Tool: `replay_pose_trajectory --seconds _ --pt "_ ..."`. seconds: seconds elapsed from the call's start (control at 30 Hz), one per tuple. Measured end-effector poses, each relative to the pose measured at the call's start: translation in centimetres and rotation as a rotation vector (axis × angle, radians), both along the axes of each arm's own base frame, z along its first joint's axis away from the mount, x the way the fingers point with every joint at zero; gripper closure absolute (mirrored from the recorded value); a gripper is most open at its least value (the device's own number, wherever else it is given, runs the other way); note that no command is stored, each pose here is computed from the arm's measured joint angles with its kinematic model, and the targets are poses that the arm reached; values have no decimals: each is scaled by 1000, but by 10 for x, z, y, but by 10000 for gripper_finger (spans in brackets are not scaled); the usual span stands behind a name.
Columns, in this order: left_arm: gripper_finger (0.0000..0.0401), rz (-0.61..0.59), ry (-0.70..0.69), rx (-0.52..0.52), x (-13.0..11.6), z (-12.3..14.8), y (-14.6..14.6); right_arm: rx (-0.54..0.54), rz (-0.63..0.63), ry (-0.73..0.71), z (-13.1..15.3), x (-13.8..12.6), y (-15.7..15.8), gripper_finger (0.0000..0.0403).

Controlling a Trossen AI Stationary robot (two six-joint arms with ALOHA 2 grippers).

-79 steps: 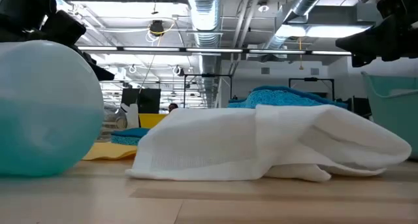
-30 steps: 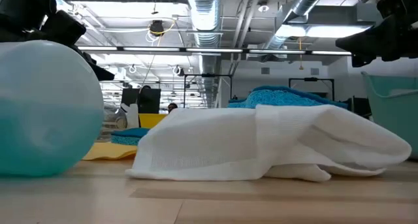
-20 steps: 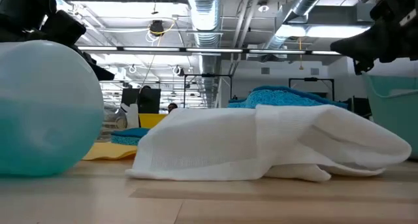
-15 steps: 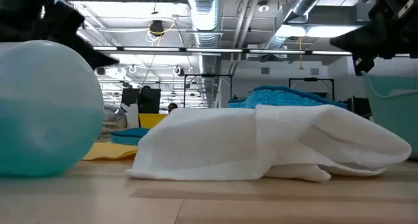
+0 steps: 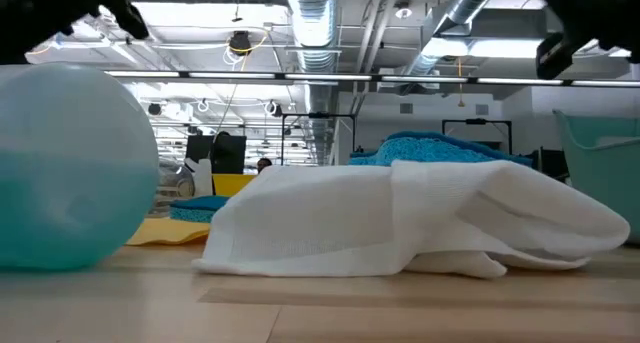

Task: Pick & Place Kitchen Items
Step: Put the blue sponge into the bottom yellow bin

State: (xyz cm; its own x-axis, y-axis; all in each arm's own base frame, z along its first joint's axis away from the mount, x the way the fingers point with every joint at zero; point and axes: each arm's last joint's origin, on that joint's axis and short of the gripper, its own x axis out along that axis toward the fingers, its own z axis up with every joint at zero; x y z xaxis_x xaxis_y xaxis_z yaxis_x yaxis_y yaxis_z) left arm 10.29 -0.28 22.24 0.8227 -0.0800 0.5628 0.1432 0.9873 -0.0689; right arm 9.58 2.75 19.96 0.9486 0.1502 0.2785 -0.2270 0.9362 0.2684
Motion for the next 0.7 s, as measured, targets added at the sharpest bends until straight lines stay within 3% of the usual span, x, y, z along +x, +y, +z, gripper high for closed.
replay_pose_trajectory --seconds 0.13,0.37,0.57,0.7 --pt "399 -12 -49 31 -3 4 -1 -55 62 -93 7 -3 2 403" --pt "399 55 -79 76 -4 8 0 -237 -64 -294 37 -12 -3 403" --pt "393 119 -84 187 0 16 0 -316 -150 -325 58 -17 -8 403" --pt "348 180 -83 296 8 28 -1 -352 -202 -239 66 -17 -11 394"
